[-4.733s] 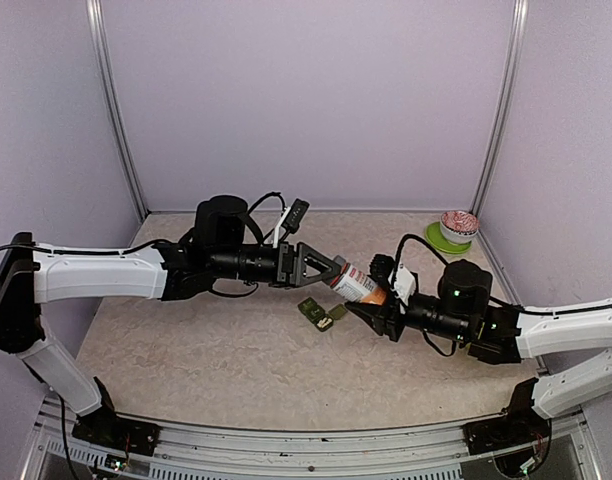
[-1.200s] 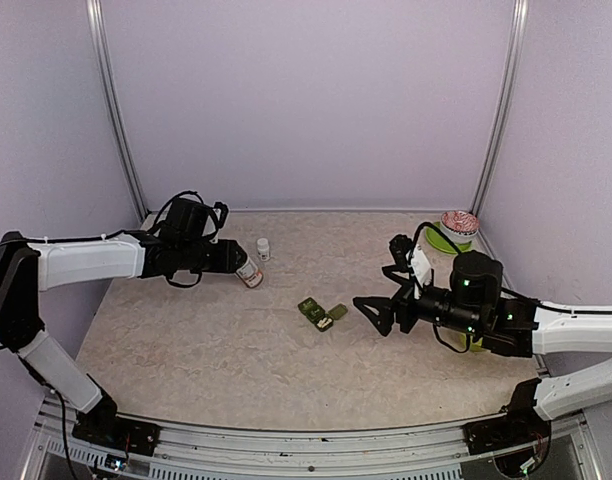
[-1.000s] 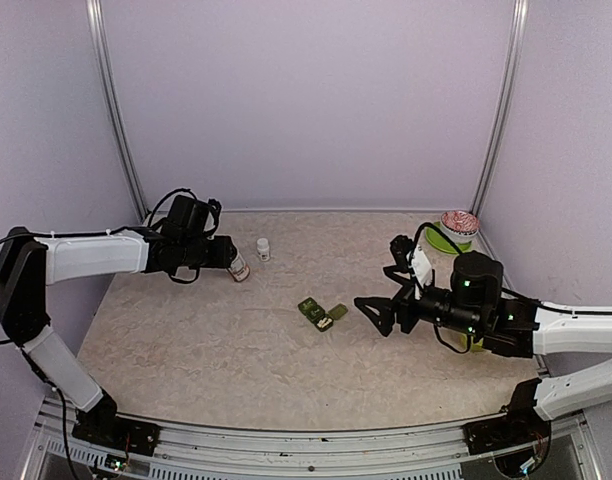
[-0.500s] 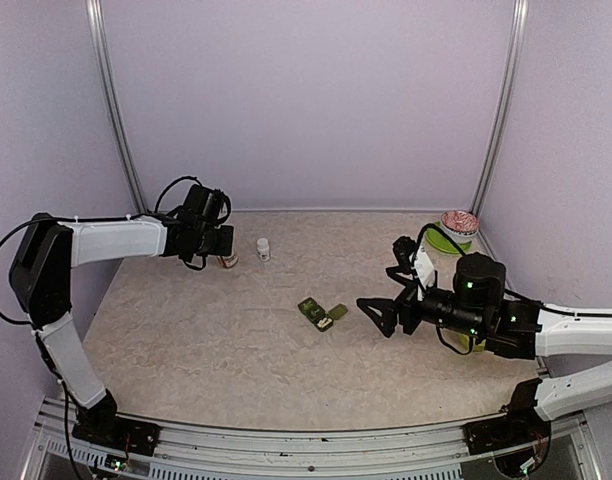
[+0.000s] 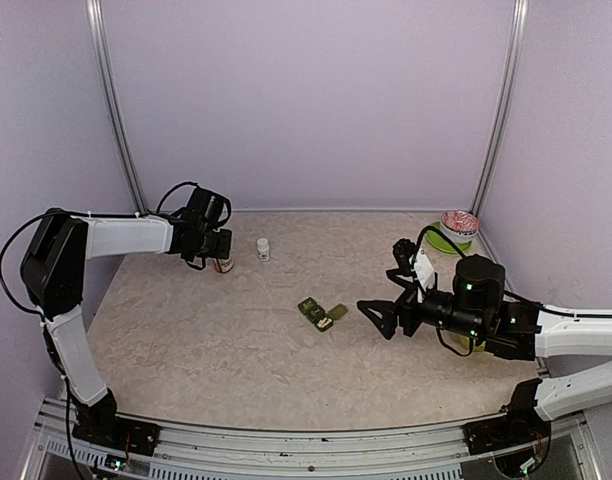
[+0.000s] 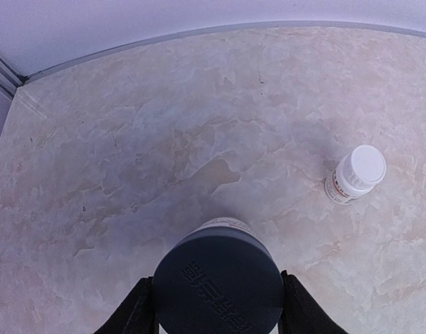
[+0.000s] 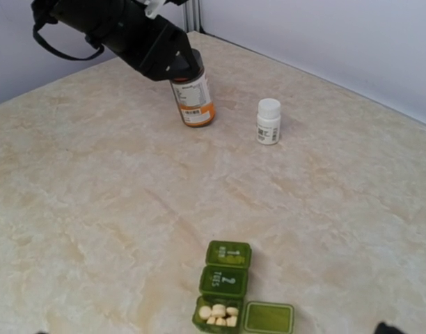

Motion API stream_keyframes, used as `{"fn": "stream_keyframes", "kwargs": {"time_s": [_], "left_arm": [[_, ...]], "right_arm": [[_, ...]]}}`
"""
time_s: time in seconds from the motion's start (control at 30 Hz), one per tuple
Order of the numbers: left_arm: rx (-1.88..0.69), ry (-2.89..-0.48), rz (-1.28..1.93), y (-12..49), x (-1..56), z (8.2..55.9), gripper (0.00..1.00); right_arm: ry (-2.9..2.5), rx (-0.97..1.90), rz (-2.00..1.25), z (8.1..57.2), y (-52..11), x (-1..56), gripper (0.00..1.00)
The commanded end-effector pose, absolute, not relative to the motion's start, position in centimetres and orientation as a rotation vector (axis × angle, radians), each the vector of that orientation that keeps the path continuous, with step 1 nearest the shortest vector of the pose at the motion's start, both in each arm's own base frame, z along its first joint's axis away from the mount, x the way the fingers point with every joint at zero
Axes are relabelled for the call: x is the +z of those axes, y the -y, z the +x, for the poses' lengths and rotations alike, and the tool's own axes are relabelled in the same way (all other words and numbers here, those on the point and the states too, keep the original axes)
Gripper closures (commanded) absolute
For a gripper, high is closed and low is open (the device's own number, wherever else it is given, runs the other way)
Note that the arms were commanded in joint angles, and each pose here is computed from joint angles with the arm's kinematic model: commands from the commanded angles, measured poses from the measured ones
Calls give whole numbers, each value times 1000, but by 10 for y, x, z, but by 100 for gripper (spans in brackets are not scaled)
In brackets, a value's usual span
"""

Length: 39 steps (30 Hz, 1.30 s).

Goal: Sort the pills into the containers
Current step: Place the pill bottle at the center of the board.

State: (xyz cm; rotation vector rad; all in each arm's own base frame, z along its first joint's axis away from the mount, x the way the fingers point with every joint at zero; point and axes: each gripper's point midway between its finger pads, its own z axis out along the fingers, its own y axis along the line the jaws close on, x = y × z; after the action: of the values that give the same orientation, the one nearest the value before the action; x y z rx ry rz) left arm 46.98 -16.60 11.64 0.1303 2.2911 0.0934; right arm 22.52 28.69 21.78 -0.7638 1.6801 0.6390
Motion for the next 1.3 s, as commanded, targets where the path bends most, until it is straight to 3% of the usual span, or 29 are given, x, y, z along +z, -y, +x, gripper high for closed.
{"fn": "stream_keyframes", "kwargs": {"time_s": [0.0, 0.4, 0.77, 0.97, 1.27], "left_arm": [[71, -2240, 118, 169, 134, 485, 70], [58, -2226, 97, 165, 139, 488, 40], [41, -2211, 78, 163, 146, 489, 24], [-6, -2152, 59, 164, 172, 483, 2], [-94, -2116, 152, 200, 184, 454, 1]], "right_arm": [[-1694, 634, -745, 228, -283, 214, 0], [-1735, 654, -735, 229, -288, 205, 0], [-1734, 674, -726, 229, -289, 206, 0], [-1789, 728, -681, 233, -290, 195, 0], [-1823, 856, -716, 232, -301, 178, 0]]}}
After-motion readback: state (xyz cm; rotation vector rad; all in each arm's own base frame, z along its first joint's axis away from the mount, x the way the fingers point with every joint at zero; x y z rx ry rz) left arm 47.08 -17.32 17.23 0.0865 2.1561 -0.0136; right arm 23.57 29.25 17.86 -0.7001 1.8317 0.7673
